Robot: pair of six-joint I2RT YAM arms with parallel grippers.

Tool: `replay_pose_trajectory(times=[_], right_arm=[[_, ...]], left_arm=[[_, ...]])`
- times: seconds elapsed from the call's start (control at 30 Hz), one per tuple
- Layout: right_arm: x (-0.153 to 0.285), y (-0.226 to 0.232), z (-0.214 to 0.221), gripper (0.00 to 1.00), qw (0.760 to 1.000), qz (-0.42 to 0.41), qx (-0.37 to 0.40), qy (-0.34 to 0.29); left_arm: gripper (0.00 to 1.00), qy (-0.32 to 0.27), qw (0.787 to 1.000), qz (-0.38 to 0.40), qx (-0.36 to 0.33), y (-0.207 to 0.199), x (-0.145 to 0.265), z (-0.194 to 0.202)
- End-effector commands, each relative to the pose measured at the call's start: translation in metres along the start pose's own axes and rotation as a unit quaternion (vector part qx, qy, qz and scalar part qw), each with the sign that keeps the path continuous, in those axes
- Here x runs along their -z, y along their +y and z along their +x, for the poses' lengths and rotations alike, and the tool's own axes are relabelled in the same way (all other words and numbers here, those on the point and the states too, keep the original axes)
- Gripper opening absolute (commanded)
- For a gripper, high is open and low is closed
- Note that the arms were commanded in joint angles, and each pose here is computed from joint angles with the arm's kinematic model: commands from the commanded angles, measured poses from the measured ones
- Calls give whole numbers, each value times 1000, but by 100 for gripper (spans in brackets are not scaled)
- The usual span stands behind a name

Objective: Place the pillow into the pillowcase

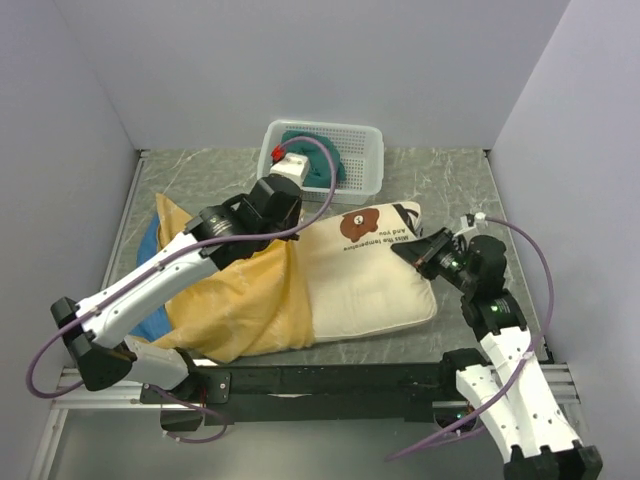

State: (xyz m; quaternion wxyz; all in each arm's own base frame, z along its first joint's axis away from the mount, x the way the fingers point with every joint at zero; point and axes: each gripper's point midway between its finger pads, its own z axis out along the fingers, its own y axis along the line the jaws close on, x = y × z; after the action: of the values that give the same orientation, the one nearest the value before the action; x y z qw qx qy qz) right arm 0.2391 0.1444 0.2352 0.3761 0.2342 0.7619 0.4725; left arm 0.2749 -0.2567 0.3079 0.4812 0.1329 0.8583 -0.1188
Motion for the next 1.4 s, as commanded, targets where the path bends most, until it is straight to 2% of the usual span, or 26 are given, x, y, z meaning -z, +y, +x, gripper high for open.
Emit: replay_pose_trajectory(times=[0.0, 0.07, 0.13, 0.3, 0.4, 0.43, 0.6, 0.63, 0.67, 0.7, 0.77, 0.8, 0.83, 0.9, 0.93, 1.0, 1.03, 1.1, 1.13, 1.2, 1.23, 1.33, 1.37], right_arm=[[45, 84, -8, 0, 987, -154, 50, 1], [52, 98, -12, 0, 984, -168, 58, -6], [55, 109, -11, 0, 981, -185, 56, 1], [79, 164, -32, 0, 970, -223, 86, -31], [95, 207, -50, 0, 961, -251, 100, -56], [98, 216, -56, 0, 960, -252, 103, -69], [127, 269, -91, 0, 948, -244, 150, -140], [132, 277, -95, 0, 946, -243, 155, -150], [144, 294, -106, 0, 937, -245, 171, -179], [146, 296, -108, 0, 940, -236, 169, -181], [150, 305, -110, 0, 936, -243, 174, -183], [148, 306, -108, 0, 937, -247, 174, -176], [143, 304, -105, 0, 938, -250, 174, -164], [126, 293, -95, 0, 944, -243, 170, -145], [119, 289, -89, 0, 946, -240, 171, -137], [98, 278, -64, 0, 951, -232, 178, -99], [90, 275, -53, 0, 952, -234, 179, -82], [65, 260, -28, 0, 957, -217, 185, -42], [58, 259, -8, 0, 959, -210, 187, -31], [36, 242, 19, 0, 961, -180, 208, -8], [31, 239, 40, 0, 962, -169, 215, 4], [-6, 221, 97, 0, 960, -134, 239, 53], [-3, 231, 125, 0, 954, -150, 246, 79]], left_arm=[[1, 12, 998, -33, 49, 29, -27, 25], [1, 30, 998, -20, 49, 26, -29, 39], [1, 49, 997, 43, 40, 3, -28, 47], [1, 28, 994, 104, 16, -45, -16, 24], [1, -17, 986, 167, 11, -93, 7, -23], [1, -46, 980, 193, 12, -116, 21, -52], [1, -133, 953, 271, 14, -175, 78, -133], [1, -163, 943, 289, 30, -179, 97, -157], [1, -178, 938, 295, 38, -179, 107, -167], [1, -194, 936, 291, 50, -174, 113, -176], [1, -222, 934, 267, 79, -150, 126, -186], [1, -241, 934, 242, 106, -125, 141, -193], [1, -216, 947, 213, 108, -114, 116, -172], [1, -196, 951, 201, 130, -96, 102, -152], [1, -169, 958, 181, 147, -78, 85, -122], [1, -156, 956, 173, 176, -65, 72, -96], [1, -125, 960, 161, 191, -52, 55, -61], [1, -110, 957, 143, 228, -36, 49, -35], [1, -81, 963, 111, 232, -22, 31, -2], [1, -78, 953, 67, 284, 5, 28, 19], [1, -57, 953, 34, 295, 23, 13, 51], [1, -52, 932, 13, 359, 52, 3, 93], [1, -48, 927, 11, 372, 56, 0, 103]])
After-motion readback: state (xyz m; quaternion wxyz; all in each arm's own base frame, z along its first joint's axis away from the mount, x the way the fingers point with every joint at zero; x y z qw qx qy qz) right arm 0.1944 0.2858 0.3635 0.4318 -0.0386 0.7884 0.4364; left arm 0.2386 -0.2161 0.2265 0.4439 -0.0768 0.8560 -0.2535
